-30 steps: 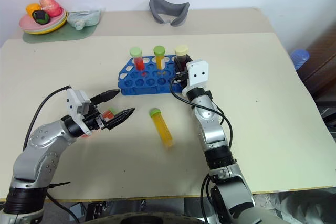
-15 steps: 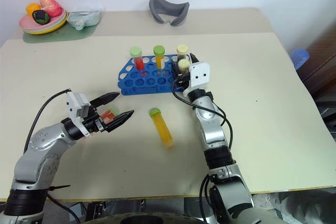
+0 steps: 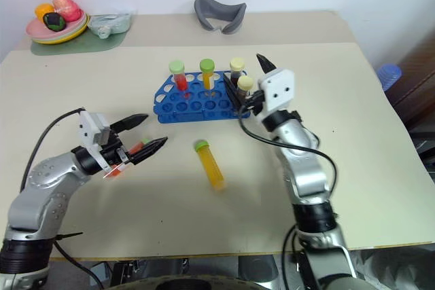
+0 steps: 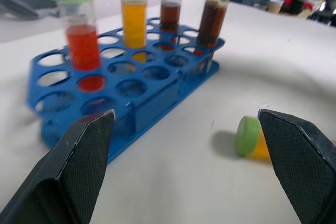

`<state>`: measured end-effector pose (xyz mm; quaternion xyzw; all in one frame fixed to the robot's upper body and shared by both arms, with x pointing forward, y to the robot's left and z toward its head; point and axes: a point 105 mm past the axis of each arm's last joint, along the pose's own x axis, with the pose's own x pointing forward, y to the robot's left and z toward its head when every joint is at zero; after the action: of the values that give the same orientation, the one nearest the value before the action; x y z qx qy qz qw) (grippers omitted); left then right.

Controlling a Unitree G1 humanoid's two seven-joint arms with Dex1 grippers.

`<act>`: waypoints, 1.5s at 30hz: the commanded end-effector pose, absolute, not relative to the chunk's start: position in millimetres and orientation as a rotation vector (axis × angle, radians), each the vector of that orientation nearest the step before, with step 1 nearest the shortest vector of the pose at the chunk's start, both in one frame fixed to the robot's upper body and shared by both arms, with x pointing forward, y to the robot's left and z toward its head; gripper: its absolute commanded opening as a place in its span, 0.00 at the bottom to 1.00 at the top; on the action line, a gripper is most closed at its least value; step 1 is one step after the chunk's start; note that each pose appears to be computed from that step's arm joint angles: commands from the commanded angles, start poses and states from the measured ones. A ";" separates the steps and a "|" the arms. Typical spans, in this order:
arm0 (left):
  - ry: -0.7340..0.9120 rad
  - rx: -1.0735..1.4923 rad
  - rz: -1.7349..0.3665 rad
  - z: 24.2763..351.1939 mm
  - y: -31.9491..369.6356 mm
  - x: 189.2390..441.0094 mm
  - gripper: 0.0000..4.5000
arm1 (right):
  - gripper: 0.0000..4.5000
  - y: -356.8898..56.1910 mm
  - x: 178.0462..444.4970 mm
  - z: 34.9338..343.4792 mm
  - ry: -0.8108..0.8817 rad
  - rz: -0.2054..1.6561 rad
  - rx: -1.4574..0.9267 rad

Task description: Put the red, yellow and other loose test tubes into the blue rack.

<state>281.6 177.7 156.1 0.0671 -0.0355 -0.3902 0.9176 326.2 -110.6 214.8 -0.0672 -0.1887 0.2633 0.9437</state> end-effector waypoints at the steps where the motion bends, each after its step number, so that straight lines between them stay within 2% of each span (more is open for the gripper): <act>1: -0.091 0.172 -0.791 166.2 189.2 278.6 1.00 | 0.99 -109.5 292.8 220.3 -0.242 0.724 -0.127; 4: -0.080 0.187 -0.793 165.9 193.2 278.1 1.00 | 0.99 -108.5 276.3 211.9 -0.088 0.800 -0.190; 6: -0.063 0.206 -0.804 164.2 196.3 277.8 1.00 | 0.99 -96.8 256.3 207.2 0.033 0.904 -0.217; 8: -0.050 0.218 -0.819 162.9 197.8 276.9 1.00 | 0.99 -86.2 247.3 202.5 0.147 0.947 -0.170; 13: 0.006 0.233 -0.898 155.9 196.9 264.8 1.00 | 0.99 -64.0 259.1 188.1 0.402 0.916 -0.078; 18: 0.047 0.248 -0.925 147.0 200.8 257.6 1.00 | 0.99 -41.1 267.3 183.8 0.543 0.863 -0.082; 22: 0.059 0.251 -0.942 143.1 198.8 254.4 1.00 | 0.99 -40.0 269.6 175.3 0.672 0.754 -0.106; 32: 0.106 0.266 -1.024 140.6 197.9 239.5 1.00 | 0.99 -20.8 275.0 155.9 0.786 0.719 -0.157; 45: 0.108 0.264 -1.034 140.1 196.4 239.2 1.00 | 0.99 -12.9 286.3 132.4 0.904 0.611 -0.172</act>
<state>240.2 198.0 131.2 0.1132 0.0689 -0.4901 0.8616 287.6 -16.4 126.8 -0.0875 0.4340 0.2834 0.8507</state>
